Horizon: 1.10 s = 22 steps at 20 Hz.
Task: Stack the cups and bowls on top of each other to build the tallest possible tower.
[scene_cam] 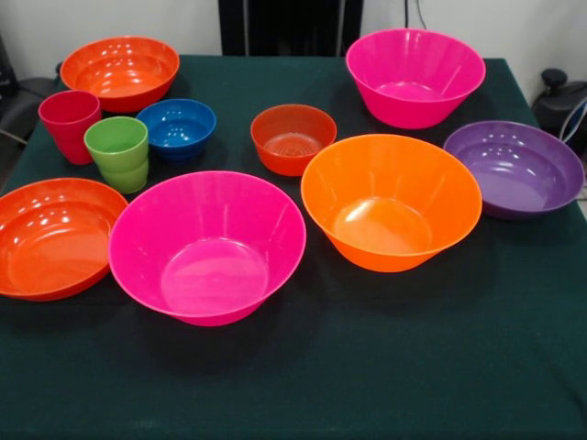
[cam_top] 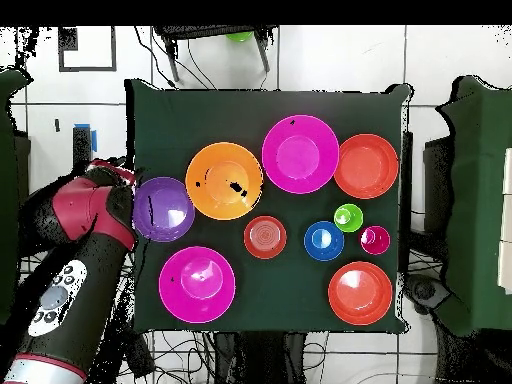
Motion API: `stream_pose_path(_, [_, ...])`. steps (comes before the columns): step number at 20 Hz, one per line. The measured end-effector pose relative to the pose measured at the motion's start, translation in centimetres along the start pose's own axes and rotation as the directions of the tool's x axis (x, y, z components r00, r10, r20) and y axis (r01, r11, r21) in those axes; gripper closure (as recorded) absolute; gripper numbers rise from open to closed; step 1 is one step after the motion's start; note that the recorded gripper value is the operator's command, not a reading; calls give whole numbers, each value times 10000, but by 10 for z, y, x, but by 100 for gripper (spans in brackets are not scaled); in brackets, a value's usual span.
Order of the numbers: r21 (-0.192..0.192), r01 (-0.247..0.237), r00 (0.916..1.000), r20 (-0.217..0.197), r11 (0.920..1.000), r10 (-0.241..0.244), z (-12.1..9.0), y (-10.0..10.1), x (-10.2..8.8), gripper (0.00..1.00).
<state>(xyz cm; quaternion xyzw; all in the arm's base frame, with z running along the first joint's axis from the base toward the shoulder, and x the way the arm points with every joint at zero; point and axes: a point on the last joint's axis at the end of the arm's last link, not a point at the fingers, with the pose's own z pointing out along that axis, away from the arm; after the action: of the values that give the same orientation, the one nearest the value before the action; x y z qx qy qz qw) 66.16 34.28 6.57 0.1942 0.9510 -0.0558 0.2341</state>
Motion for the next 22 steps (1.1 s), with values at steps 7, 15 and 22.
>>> stream_pose_path(7, [-34,168,9998,-141,9999,-169,15,8,13,0])
stream_pose_path(15, [129,331,9991,-273,9994,-327,32,5,26,0])
stream_pose_path(22, [297,544,9980,-348,9981,-534,42,-2,34,0])
